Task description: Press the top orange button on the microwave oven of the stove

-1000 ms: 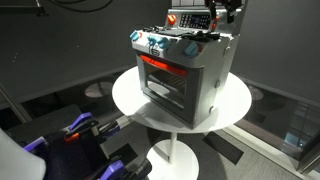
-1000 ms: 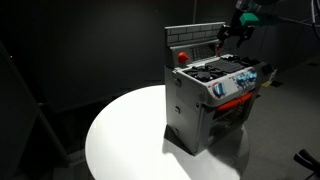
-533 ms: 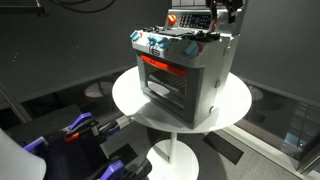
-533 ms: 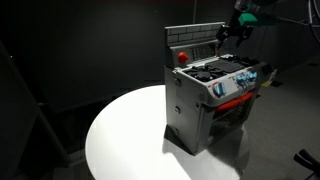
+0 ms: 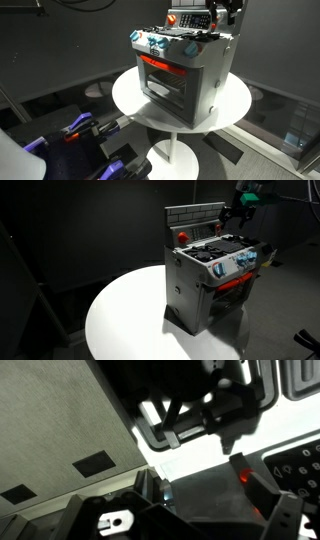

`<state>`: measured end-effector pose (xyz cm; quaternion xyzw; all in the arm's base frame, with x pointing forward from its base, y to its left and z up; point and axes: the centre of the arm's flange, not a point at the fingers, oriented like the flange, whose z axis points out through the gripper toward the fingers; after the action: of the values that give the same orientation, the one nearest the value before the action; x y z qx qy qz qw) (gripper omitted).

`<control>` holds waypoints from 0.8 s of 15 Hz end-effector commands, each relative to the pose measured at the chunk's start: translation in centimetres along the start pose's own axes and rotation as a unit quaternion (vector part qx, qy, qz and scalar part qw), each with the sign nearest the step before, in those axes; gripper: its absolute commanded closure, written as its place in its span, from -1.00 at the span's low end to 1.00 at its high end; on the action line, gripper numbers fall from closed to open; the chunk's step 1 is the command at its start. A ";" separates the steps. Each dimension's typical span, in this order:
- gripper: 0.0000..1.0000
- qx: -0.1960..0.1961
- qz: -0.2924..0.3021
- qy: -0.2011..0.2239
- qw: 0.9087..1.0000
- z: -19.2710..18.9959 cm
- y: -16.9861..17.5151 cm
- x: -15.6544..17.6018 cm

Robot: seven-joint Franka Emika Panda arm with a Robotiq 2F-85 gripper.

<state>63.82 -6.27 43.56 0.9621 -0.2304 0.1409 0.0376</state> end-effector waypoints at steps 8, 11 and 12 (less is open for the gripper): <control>-1.00 -0.045 -0.029 -0.127 0.990 -5.7 3.2 -4.5; -1.00 -0.040 -0.066 -0.157 0.985 -7.2 4.4 -6.5; -1.00 -0.037 -0.079 -0.166 0.982 -7.7 4.7 -7.3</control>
<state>56.89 -6.22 47.65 0.9785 -0.1967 -0.0119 0.0605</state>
